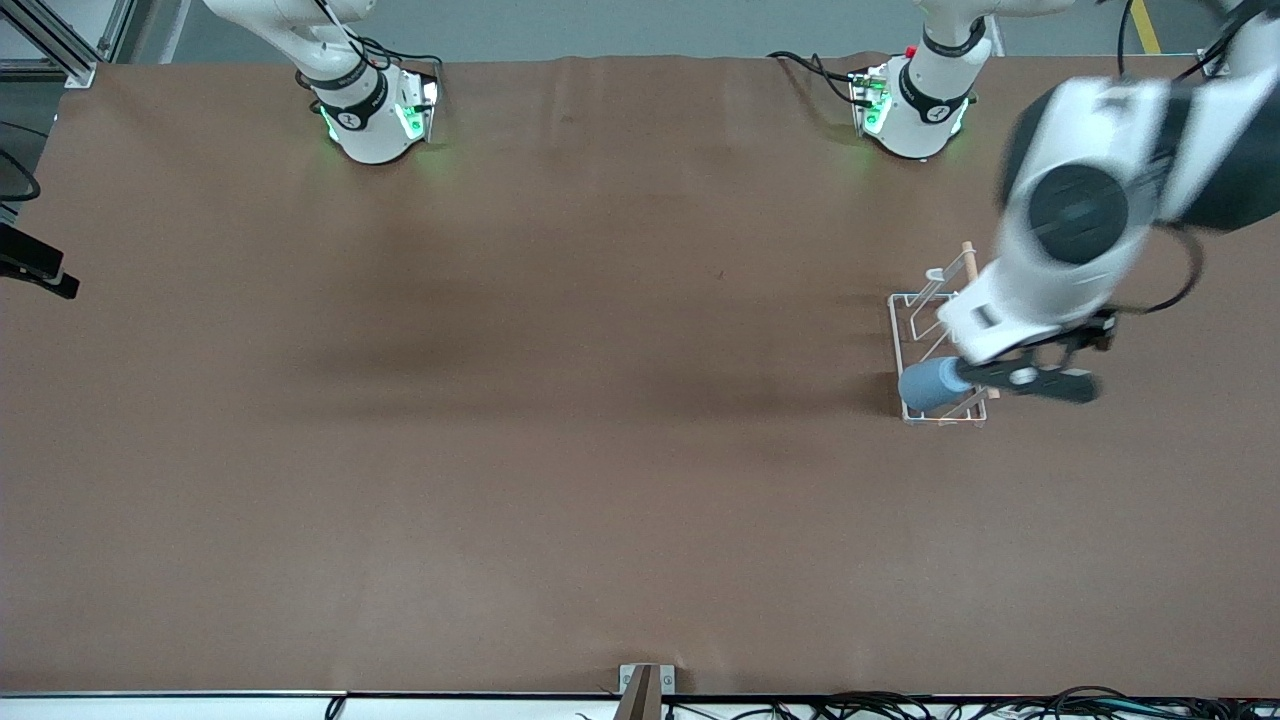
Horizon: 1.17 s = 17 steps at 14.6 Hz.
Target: Hang cup on cup holder
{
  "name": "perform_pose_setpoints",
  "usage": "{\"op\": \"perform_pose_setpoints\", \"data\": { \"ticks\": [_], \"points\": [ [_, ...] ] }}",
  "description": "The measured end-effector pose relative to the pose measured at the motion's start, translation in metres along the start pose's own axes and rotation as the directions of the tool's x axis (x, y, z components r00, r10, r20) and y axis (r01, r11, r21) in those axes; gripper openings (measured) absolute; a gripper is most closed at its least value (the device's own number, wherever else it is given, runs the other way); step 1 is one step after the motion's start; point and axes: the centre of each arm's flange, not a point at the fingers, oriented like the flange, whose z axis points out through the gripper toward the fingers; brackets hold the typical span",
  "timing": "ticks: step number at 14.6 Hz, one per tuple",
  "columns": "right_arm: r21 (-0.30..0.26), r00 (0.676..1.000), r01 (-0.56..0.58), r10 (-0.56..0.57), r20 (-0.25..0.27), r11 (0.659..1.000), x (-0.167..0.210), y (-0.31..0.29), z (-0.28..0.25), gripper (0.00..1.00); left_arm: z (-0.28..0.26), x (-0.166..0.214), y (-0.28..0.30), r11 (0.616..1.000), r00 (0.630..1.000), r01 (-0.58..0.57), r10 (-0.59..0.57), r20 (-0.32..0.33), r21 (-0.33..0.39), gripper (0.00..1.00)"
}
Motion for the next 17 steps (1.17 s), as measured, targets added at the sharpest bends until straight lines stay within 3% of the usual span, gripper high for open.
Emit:
{"op": "perform_pose_setpoints", "data": {
  "ticks": [2,8,12,17],
  "points": [
    [-0.014,1.000,0.025,-0.025,0.002,1.000,0.002,-0.014,0.000,1.00,-0.021,-0.021,-0.047,0.985,0.994,0.094,-0.101,-0.038,-0.142,1.00],
    [-0.002,1.000,0.009,-0.009,0.003,1.000,0.001,-0.009,0.002,1.00,-0.074,-0.083,-0.072,0.941,0.969,0.180,-0.219,-0.112,-0.286,1.00],
    [0.004,1.000,-0.022,0.022,0.002,1.000,-0.002,-0.013,0.001,1.00,-0.105,-0.091,-0.087,0.924,0.942,0.241,-0.297,-0.158,-0.296,1.00],
    [0.005,1.000,-0.026,0.026,0.001,1.000,-0.004,-0.016,0.000,1.00,-0.118,-0.093,-0.087,0.945,0.958,0.225,-0.259,-0.126,-0.236,1.00]
  ]
}}
